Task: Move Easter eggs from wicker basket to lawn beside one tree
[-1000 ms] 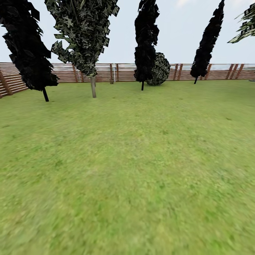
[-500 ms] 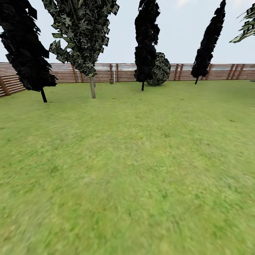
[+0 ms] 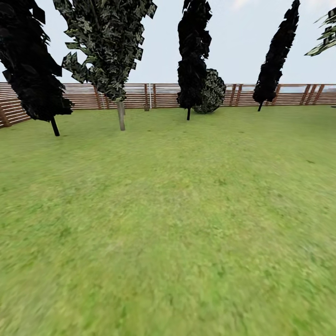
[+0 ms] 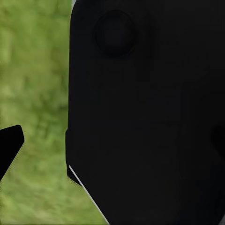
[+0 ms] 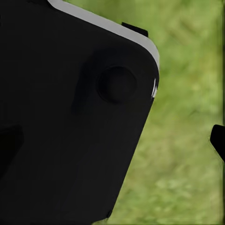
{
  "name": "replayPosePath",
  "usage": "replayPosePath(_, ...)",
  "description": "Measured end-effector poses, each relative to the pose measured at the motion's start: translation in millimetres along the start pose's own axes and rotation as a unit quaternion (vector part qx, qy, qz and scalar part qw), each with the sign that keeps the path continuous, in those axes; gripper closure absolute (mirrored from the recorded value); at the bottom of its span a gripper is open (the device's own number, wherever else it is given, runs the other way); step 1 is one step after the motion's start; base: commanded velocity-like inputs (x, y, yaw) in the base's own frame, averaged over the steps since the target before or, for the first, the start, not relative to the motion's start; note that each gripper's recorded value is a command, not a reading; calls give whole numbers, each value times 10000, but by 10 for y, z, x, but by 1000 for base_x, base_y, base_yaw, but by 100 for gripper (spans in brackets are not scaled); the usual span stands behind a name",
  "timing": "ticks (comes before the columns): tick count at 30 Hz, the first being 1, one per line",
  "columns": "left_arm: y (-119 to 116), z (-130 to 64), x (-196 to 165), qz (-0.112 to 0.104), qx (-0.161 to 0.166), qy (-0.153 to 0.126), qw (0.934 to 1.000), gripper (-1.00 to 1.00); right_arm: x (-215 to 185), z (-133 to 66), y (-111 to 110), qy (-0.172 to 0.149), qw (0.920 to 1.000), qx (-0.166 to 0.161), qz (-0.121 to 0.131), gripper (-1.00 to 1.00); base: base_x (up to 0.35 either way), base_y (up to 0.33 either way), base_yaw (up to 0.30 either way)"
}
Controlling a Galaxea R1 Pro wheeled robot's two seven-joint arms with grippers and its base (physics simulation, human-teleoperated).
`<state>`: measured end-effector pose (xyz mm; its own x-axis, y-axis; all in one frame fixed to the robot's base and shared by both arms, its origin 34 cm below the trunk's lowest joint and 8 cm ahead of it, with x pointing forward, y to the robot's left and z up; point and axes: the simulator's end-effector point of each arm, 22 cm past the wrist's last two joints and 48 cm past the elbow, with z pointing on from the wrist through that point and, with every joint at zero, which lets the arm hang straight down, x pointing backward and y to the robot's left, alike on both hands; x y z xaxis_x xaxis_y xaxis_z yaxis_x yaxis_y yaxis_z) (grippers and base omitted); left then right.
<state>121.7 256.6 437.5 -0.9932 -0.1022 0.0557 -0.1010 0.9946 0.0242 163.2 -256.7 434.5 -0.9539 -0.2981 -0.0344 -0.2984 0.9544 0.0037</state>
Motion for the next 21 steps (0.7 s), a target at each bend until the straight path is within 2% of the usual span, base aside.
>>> replayPosePath(21,15,0,-3,-25,-11,-3,10000,-100,20,-1,-26,15,10000,-12,-91,-100,327,0,0)
